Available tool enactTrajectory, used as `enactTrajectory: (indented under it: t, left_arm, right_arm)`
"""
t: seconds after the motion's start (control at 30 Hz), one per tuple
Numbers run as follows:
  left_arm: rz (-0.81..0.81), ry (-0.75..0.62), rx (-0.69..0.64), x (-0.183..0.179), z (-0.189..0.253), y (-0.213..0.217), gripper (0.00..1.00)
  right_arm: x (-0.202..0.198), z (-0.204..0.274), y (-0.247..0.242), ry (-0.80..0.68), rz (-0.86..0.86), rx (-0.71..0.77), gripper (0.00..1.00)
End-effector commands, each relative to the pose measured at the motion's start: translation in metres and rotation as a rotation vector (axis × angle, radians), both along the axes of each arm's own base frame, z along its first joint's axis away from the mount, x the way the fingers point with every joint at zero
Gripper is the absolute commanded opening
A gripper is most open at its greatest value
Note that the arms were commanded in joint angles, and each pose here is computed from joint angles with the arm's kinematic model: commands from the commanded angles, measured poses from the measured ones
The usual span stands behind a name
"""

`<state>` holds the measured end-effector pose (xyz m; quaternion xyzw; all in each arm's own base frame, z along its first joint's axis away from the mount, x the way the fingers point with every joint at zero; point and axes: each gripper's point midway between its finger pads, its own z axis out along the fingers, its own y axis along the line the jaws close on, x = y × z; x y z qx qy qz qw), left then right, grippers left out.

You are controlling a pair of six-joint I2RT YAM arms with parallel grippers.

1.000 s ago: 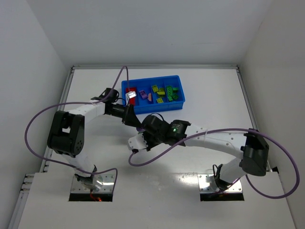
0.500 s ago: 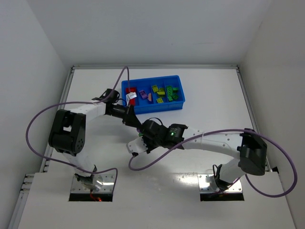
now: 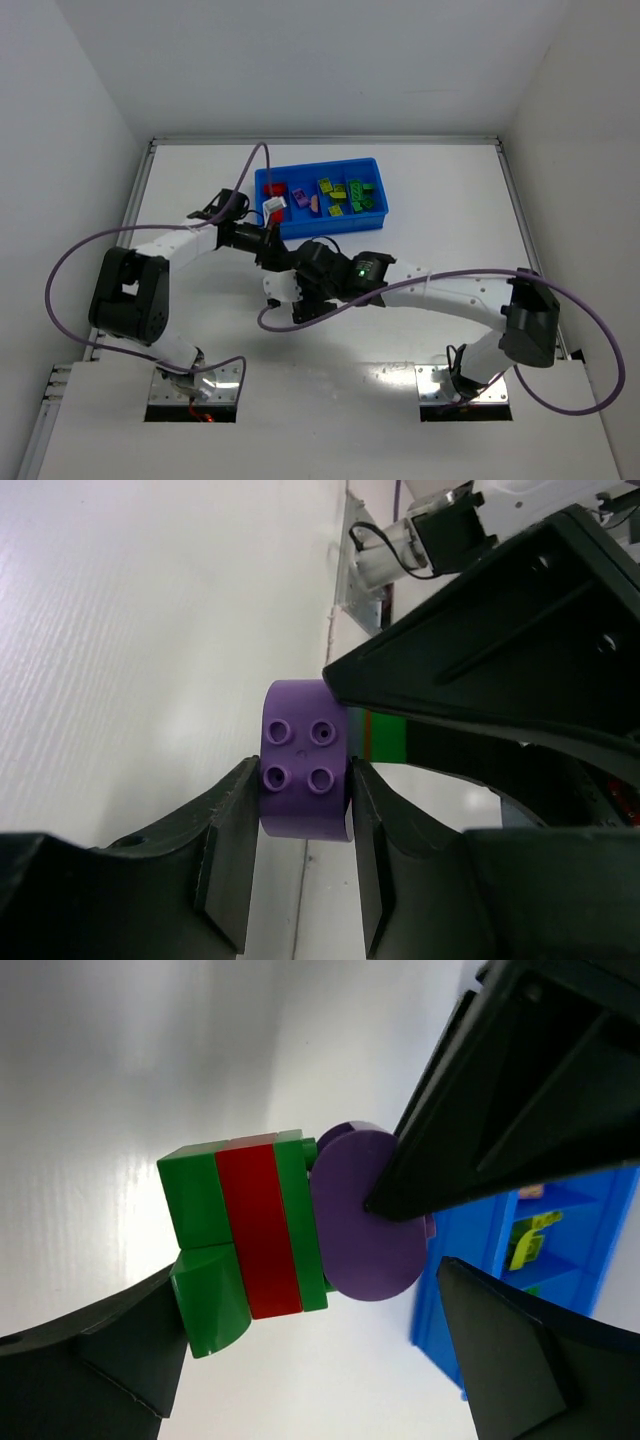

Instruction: Sort the legos into containers by color

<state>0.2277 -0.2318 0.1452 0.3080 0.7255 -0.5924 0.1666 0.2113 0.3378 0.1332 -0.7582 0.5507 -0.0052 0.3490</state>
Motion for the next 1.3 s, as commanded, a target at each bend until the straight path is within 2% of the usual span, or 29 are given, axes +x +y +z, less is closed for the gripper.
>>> enactTrajectory:
  t: [0.0,0.23,0.3,0.53,0.8,0.9,1.0,1.03,1.1,1.17,1.27]
  left_arm:
    - [-0.022,-0.044,-0.019,-0.013,0.005,-0.001,0.00]
    - [0.039,-0.118,-0.009,-0.013,0.010,0.003,0.00]
    - [0.059,-0.123,-0.004,-0.013,0.009,0.006,0.00]
    - [0.174,-0.155,-0.010,0.001,0.010,0.020,0.00]
    - [0.276,-0.224,0.013,0.006,0.015,0.032,0.00]
    - [0.382,-0.308,0.052,0.021,0.021,0.044,0.00]
    - [0.494,-0.373,0.091,0.036,0.028,0.059,0.00]
    - [0.518,-0.382,0.101,0.037,0.028,0.063,0.00]
    - [0.569,-0.428,0.129,0.042,0.030,0.072,0.00]
    - [0.602,-0.464,0.159,0.041,0.032,0.078,0.00]
    - [0.675,-0.515,0.203,0.049,0.046,0.091,0.00]
  right_arm:
    - [0.035,0.090,0.035,-0.037,-0.145,0.339,1.00]
    - [0.051,0.132,0.014,0.172,-0.287,0.558,1.00]
    - [0.046,0.137,0.010,0.251,-0.291,0.598,1.00]
    - [0.051,0.146,-0.020,0.354,-0.350,0.671,1.00]
    - [0.057,0.088,-0.056,0.494,-0.497,0.683,1.00]
    - [0.055,0.071,-0.067,0.577,-0.528,0.697,1.00]
    - [0.028,0.052,-0.070,0.776,-0.463,0.660,0.91]
    - [0.019,0.044,-0.068,0.833,-0.437,0.630,0.81]
    - [-0.006,0.030,-0.074,0.930,-0.349,0.546,0.73]
    - [-0.023,0.020,-0.075,0.915,-0.240,0.470,0.69]
    - [-0.043,-0.002,-0.077,0.853,-0.217,0.387,0.68]
